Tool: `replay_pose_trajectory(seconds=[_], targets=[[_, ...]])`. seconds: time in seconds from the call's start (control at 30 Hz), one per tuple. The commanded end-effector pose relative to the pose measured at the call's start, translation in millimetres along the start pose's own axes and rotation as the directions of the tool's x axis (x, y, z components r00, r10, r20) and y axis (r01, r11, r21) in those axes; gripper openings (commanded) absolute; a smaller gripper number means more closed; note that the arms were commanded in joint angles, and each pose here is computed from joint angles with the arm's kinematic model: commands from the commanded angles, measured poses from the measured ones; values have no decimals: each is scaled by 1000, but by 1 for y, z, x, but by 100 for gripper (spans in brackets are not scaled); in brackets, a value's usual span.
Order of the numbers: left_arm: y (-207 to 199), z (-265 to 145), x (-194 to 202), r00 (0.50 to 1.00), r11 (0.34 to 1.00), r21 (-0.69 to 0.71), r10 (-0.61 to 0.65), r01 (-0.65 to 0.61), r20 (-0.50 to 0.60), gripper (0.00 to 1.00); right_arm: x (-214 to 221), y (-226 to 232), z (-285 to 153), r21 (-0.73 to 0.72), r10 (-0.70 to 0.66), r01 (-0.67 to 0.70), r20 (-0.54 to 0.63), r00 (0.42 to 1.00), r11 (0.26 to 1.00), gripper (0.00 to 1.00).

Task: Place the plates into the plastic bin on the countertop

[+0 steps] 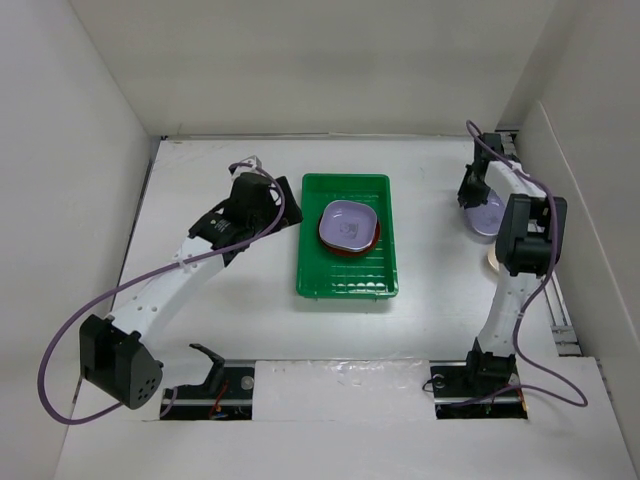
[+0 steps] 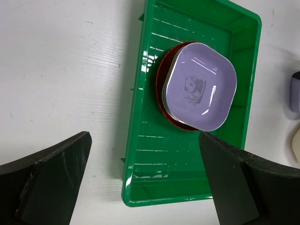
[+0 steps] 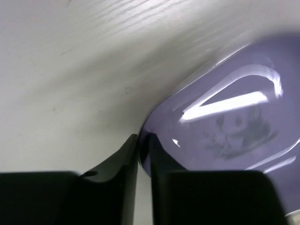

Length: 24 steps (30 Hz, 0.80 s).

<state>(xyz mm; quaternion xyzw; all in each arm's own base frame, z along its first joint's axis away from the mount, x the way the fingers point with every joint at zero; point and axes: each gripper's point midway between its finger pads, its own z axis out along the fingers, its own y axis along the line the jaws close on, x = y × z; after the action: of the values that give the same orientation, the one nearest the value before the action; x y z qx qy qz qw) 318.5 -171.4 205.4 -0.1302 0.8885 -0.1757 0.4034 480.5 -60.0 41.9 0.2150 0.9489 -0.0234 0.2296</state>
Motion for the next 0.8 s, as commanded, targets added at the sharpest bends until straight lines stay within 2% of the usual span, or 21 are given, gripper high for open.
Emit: replay_pose_trajectory(seconds=[0.0,0.03,0.07,0.2,0.23,0.4,0.47,0.6,0.7,0.77], targets=[[-3,-1,-3,1000,1000,22,7,-7,15,100,-5,33,-7,-62,-39,41,25,999,997,11],[-1,-1,-5,1000,1000,14,7,-7,21,100,-2,41,-7,-69,-53,54,25,998,996,3],[-1,-2,-8,1000,1000,8,6,-6,29,100,-6,47,-13,-70,-64,67,45,997,995,0],[3,-11,-18,998,1000,-25,-6,8,67,100,-11,96,-63,-118,-133,153,160,978,981,0],[6,-13,-20,997,999,-43,-17,20,70,100,-11,121,-91,-162,-159,196,218,963,967,0],[30,-11,-30,995,991,-114,-62,71,74,100,4,182,-162,-215,-262,345,335,905,914,0],[43,-6,-26,995,987,-134,-84,90,54,100,25,217,-191,-261,-313,423,374,873,867,0],[52,-21,-40,987,985,-116,-118,131,112,100,64,263,-236,-310,-386,532,425,819,788,0],[60,-27,-47,984,981,-138,-120,137,130,100,97,295,-250,-313,-456,606,437,775,731,0],[64,-32,-54,981,977,-153,-123,146,153,100,116,310,-241,-315,-499,635,415,760,705,0]])
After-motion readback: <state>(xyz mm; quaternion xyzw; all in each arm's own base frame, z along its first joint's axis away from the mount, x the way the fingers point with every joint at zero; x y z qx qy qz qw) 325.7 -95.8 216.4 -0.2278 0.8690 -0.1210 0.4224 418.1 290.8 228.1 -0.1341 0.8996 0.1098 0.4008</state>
